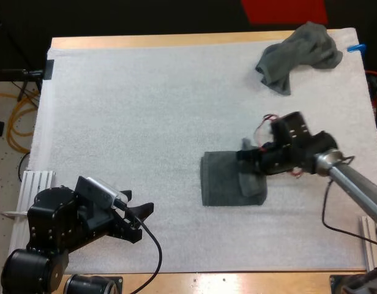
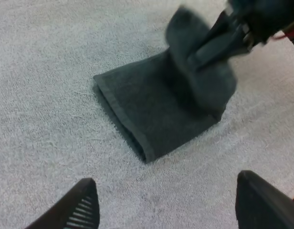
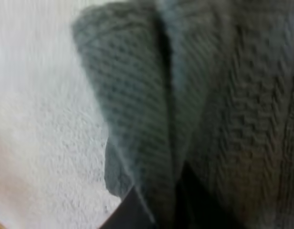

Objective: Pick towel from pile fold and stack

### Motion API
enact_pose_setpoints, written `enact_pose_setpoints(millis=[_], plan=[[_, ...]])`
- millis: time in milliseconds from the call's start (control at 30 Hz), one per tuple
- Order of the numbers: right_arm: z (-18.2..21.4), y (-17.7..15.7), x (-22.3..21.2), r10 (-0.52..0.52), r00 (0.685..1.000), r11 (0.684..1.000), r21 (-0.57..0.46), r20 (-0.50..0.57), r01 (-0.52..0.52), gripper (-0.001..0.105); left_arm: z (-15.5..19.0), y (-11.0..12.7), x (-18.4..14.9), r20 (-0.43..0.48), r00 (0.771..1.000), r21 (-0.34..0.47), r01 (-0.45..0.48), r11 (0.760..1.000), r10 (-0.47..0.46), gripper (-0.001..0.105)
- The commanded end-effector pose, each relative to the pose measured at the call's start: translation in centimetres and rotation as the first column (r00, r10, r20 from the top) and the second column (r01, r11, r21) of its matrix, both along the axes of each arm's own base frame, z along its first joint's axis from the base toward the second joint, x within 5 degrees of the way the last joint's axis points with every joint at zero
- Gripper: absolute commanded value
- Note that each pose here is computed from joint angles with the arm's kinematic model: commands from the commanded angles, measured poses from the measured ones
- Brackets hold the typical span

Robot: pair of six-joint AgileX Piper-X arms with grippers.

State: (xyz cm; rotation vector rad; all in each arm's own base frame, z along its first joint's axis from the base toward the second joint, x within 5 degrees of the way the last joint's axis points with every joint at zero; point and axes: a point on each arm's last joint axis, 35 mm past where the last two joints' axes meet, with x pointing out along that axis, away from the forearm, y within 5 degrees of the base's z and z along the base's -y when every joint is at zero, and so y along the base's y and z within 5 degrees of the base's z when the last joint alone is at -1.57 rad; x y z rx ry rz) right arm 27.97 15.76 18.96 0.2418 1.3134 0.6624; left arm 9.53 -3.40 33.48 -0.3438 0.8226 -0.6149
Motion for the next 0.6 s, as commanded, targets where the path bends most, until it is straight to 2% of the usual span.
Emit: enact_pose_setpoints(millis=[0, 200, 433, 500, 567], plan=[[-0.3, 0.6, 0.3, -0.007, 1.0, 1.0, 0.023, -0.006, 0.007, 0.0, 0.3, 0.0, 0.0, 0.015, 1.0, -0.003, -0.004, 1.0, 0.004, 0.059], [-1.7, 2.6, 0.2, 0.025, 0.999, 0.998, 0.056, -0.031, -0.024, 0.0, 0.3, 0.0, 0.0, 0.015, 1.0, -0.003, -0.004, 1.0, 0.004, 0.059], [-2.3, 3.3, 0.3, 0.018, 0.999, 0.998, 0.066, -0.03, -0.016, 0.001, 0.3, 0.0, 0.0, 0.015, 1.0, -0.003, -0.004, 1.0, 0.004, 0.059], [-2.2, 3.4, 0.4, 0.019, 1.0, 0.997, 0.074, -0.019, -0.018, 0.01, 0.3, 0.0, 0.0, 0.015, 1.0, -0.003, -0.004, 1.0, 0.004, 0.059], [-2.1, 3.5, 0.5, 0.026, 1.0, 0.995, 0.092, -0.01, -0.025, 0.028, 0.3, 0.0, 0.0, 0.015, 1.0, -0.003, -0.004, 1.0, 0.004, 0.059]])
